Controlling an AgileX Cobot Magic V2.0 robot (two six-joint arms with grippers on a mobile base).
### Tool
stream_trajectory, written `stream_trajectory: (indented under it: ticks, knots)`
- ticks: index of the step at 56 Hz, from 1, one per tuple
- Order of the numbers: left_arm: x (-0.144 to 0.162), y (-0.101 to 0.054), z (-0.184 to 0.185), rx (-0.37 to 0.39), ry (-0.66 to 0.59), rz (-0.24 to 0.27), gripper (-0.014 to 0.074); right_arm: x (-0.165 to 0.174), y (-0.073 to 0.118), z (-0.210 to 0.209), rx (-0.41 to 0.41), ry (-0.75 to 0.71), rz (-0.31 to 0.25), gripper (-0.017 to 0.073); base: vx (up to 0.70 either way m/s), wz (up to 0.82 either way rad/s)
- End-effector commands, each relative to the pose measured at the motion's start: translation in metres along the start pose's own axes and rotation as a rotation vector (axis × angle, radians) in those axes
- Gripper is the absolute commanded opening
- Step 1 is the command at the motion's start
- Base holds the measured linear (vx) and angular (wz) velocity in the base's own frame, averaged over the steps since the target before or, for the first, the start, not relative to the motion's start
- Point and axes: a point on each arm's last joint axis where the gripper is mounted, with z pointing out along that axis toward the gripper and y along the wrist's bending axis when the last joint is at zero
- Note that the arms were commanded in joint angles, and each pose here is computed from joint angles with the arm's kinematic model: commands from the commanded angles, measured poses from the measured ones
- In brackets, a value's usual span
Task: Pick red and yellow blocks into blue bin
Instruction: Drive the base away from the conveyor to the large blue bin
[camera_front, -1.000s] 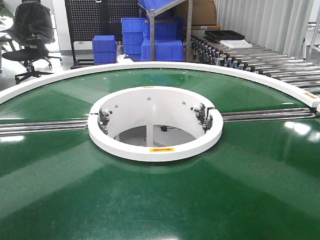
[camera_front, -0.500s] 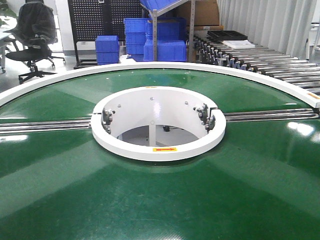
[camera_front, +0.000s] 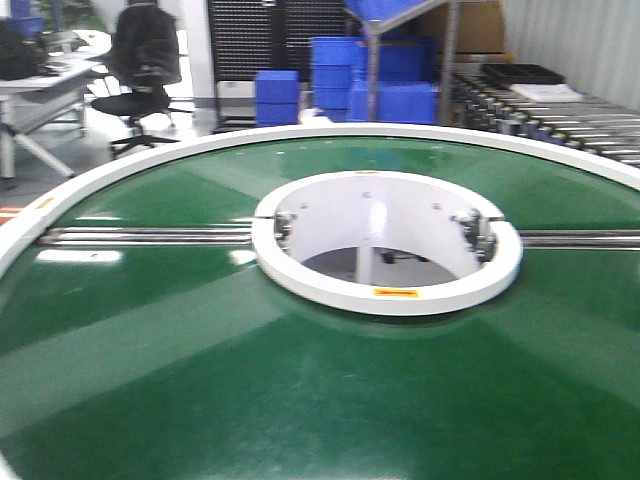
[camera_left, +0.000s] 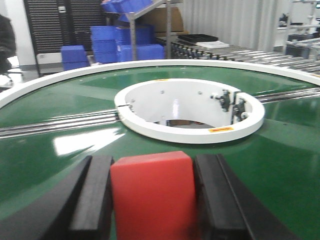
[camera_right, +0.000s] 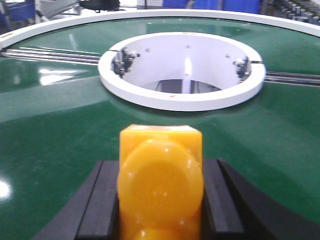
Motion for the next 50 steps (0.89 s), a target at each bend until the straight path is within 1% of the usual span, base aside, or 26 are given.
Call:
stream_trajectory:
  ticks: [1,18,50]
  knots:
    - [-0.0167,-0.0007,-0.0024,0.006,-0.108,-0.011,0.0002,-0.0161,0.0007,-0.0036,-0.009,-0.107,-0.029,-0.0008,-0.1,0.38]
    - [-0.0167,-0.0007,-0.0024,0.006,-0.108,-0.011,0.0002,-0.0161,0.0007,-0.0036,-0.009,-0.107,-0.029,-0.0008,-0.13,0.48]
    - [-0.0167,-0.0007,-0.0024,0.006,-0.108,-0.011,0.0002,-0.0161,0.0007,-0.0036,-0.009,-0.107,-0.029,-0.0008,-0.16,0.6]
